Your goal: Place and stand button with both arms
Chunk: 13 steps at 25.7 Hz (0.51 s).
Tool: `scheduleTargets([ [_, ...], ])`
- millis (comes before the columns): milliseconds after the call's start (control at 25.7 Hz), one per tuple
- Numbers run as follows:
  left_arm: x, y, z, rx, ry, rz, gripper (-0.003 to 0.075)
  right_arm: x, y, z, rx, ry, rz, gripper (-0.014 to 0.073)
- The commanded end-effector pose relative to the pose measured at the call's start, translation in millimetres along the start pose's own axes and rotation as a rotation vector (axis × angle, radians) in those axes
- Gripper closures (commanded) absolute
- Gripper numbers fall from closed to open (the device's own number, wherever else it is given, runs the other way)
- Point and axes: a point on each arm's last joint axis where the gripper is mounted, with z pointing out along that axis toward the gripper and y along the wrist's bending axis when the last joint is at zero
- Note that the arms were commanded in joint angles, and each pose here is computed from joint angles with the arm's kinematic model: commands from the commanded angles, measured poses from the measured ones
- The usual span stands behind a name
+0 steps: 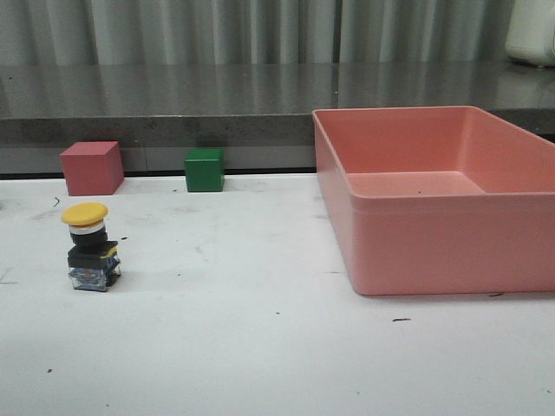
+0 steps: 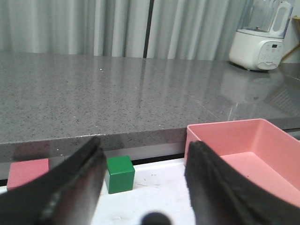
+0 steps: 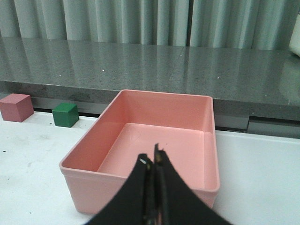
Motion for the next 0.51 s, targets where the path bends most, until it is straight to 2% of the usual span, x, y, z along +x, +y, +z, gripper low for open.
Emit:
scheduleTargets([
  [0,-28.0,-3.1,-26.5,0.019,-0.061,-0.019,0.0559,-14.7,-0.2,-1.0,0.008,-0.096,-0.011,0.0657],
  [117,-35.5,-4.8,-52.7,0.036,-0.03,0.001,0.0687,-14.7,-0.2,-1.0,0.008,-0.096,-0.011,0.0657],
  [194,-40.1,-5.7,-70.6,0.047,-0.028,0.053,0.0739,-14.7,-0.2,-1.0,0.008,-0.096,-0.011,0.0657],
  [311,-42.9,-5.3,-94.2,0.05,-0.014,0.11,0.074,-14.7,-0.2,-1.0,0.008,-0.096,-0.011,0.0657],
  [466,-43.7,-4.2,-121.9,0.05,-0.004,0.11,0.074,-14.7,-0.2,-1.0,0.008,-0.096,-0.011,0.0657],
])
